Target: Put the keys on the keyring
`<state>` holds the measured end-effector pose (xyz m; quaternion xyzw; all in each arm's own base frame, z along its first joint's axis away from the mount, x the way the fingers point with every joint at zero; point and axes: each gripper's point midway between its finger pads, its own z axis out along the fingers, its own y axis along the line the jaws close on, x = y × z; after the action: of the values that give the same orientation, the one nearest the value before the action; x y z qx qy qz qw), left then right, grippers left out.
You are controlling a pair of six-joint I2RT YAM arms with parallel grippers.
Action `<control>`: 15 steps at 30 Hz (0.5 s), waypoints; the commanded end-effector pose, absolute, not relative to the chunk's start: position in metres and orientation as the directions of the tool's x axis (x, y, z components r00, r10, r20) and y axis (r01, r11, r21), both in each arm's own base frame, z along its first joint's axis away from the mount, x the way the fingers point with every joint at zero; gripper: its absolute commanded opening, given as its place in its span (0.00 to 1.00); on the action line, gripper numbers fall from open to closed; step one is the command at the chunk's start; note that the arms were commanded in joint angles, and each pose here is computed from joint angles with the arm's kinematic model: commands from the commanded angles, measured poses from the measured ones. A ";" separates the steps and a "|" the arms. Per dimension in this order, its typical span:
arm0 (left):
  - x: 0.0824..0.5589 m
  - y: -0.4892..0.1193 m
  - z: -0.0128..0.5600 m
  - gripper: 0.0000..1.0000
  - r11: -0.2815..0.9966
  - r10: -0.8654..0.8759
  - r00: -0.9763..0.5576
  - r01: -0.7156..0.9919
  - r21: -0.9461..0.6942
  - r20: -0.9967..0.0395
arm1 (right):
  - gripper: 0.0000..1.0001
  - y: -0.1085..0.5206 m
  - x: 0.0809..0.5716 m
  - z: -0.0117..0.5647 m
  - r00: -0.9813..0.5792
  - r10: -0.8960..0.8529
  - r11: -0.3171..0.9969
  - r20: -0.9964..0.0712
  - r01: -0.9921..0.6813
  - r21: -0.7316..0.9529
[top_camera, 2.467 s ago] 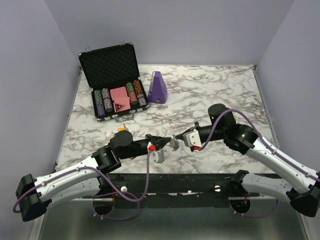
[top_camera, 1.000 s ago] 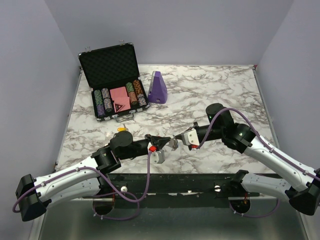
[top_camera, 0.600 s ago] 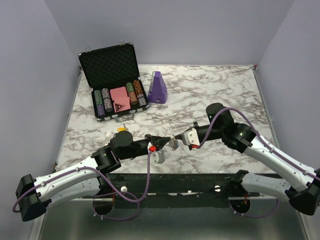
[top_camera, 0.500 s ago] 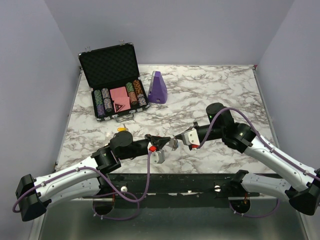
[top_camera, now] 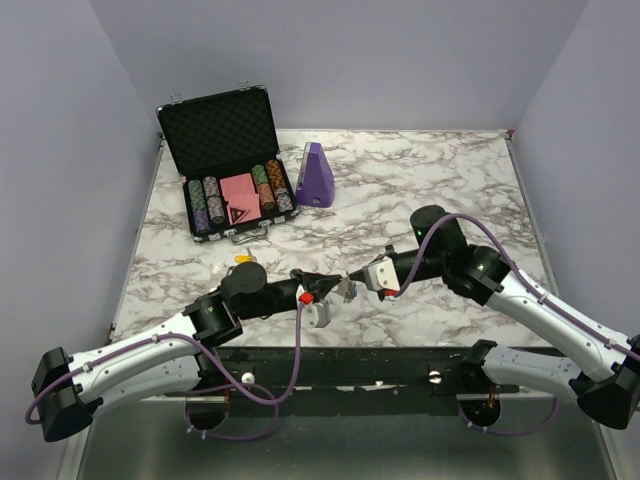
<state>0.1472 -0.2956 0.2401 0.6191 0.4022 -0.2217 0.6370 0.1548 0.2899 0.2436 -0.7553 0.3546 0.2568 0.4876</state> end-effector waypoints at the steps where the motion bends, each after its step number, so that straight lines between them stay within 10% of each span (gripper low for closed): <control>1: 0.142 -0.298 0.246 0.00 0.130 0.180 0.600 0.771 0.623 -0.780 | 0.00 0.296 0.150 0.253 0.617 -0.244 -0.281 -0.748 -0.783 -0.554; 15: 0.135 -0.302 0.255 0.00 0.138 0.119 0.563 0.807 0.575 -0.818 | 0.00 0.298 0.154 0.258 0.639 -0.228 -0.256 -0.734 -0.767 -0.589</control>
<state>0.1460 -0.2967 0.2429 0.6100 0.4072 -0.2331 0.6386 0.1555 0.2924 0.2465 -0.7527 0.3509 0.2593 0.4930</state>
